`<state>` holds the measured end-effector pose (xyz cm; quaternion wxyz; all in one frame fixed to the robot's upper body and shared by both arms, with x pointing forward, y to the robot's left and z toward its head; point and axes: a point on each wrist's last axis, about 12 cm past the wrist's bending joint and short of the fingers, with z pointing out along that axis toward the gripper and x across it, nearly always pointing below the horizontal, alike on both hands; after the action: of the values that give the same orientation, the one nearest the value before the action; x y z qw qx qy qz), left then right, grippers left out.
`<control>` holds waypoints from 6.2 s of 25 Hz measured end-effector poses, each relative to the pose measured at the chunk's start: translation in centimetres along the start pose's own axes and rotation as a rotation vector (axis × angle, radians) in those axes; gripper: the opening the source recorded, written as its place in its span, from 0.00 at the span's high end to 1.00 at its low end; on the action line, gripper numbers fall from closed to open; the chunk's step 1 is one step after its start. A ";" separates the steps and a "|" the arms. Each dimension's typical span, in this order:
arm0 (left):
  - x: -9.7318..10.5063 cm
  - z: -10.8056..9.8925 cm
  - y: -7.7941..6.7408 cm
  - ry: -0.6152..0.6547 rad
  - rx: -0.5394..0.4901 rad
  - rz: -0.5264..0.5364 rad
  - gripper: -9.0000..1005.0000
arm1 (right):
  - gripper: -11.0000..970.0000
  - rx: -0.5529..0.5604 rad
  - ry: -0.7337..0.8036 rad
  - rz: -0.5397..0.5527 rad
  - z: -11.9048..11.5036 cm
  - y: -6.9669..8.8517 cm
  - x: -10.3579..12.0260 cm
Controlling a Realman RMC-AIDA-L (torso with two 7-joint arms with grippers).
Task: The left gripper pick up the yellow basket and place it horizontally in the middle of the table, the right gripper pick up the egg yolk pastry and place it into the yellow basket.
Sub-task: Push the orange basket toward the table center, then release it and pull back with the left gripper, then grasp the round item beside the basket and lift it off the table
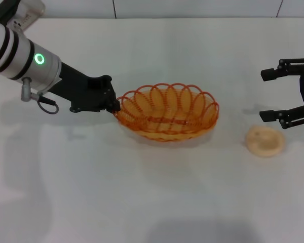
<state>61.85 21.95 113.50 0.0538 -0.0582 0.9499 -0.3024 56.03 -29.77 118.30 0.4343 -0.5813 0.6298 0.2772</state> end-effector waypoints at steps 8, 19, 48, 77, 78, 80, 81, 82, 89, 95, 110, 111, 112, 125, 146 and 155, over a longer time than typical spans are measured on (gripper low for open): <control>0.1 0.3 0.2 0.001 -0.006 -0.006 0.93 | 0.12 -0.010 0.006 0.005 0.0 0.1 0.1; 0.0 0.2 -0.3 -0.002 0.025 -0.002 0.92 | 0.12 -0.013 0.003 0.004 0.1 0.2 0.1; 0.0 1.4 -1.0 0.031 0.048 -0.006 0.90 | 0.12 -0.033 0.003 -0.009 0.6 0.4 0.1; 0.6 -7.1 4.8 -0.344 0.391 0.547 0.19 | 0.12 -0.053 -0.011 0.131 1.6 2.1 1.3; 0.9 -7.4 5.5 -0.374 0.392 0.602 0.18 | 0.12 -0.058 -0.009 0.135 1.7 2.2 1.3; 1.7 -7.6 6.3 -0.402 0.384 0.710 0.17 | 0.12 -0.084 0.004 0.149 2.2 2.5 1.4; 2.1 -7.7 6.7 -0.409 0.378 0.762 0.16 | 0.12 -0.092 0.011 0.155 2.4 2.6 1.4; 2.6 -7.7 7.2 -0.416 0.370 0.809 0.16 | 0.12 -0.100 0.018 0.158 2.6 2.6 1.4; 6.7 -7.9 9.6 -0.403 0.425 1.089 0.12 | 0.12 -0.111 0.043 0.169 3.2 2.8 1.5; 10.3 -8.0 11.4 -0.364 0.471 1.329 0.12 | 0.12 -0.091 0.056 0.204 2.6 3.0 2.0; 13.4 -7.3 11.7 -0.285 0.480 1.442 0.13 | 0.13 -0.008 0.384 0.312 4.1 0.2 -1.0; 13.5 -7.4 11.6 -0.291 0.472 1.453 0.13 | 0.13 -0.005 0.403 0.320 4.5 0.0 -1.4; 13.7 -7.4 11.4 -0.299 0.460 1.470 0.13 | 0.13 -0.005 0.419 0.327 4.7 -0.2 -1.7; 14.1 -7.3 10.6 -0.332 0.419 1.541 0.13 | 0.15 0.006 0.594 0.377 6.8 -2.0 -2.8; 13.8 -6.7 10.4 -0.365 0.404 1.520 0.13 | 0.64 0.000 0.709 0.330 8.1 -2.3 -1.3; 13.8 -6.6 10.4 -0.370 0.407 1.522 0.13 | 0.94 0.000 0.694 0.305 7.9 -2.3 -2.2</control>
<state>46.47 32.16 111.92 0.4109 0.5661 0.6310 -0.3354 59.88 -22.38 116.85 0.1489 -0.5401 0.8188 0.1253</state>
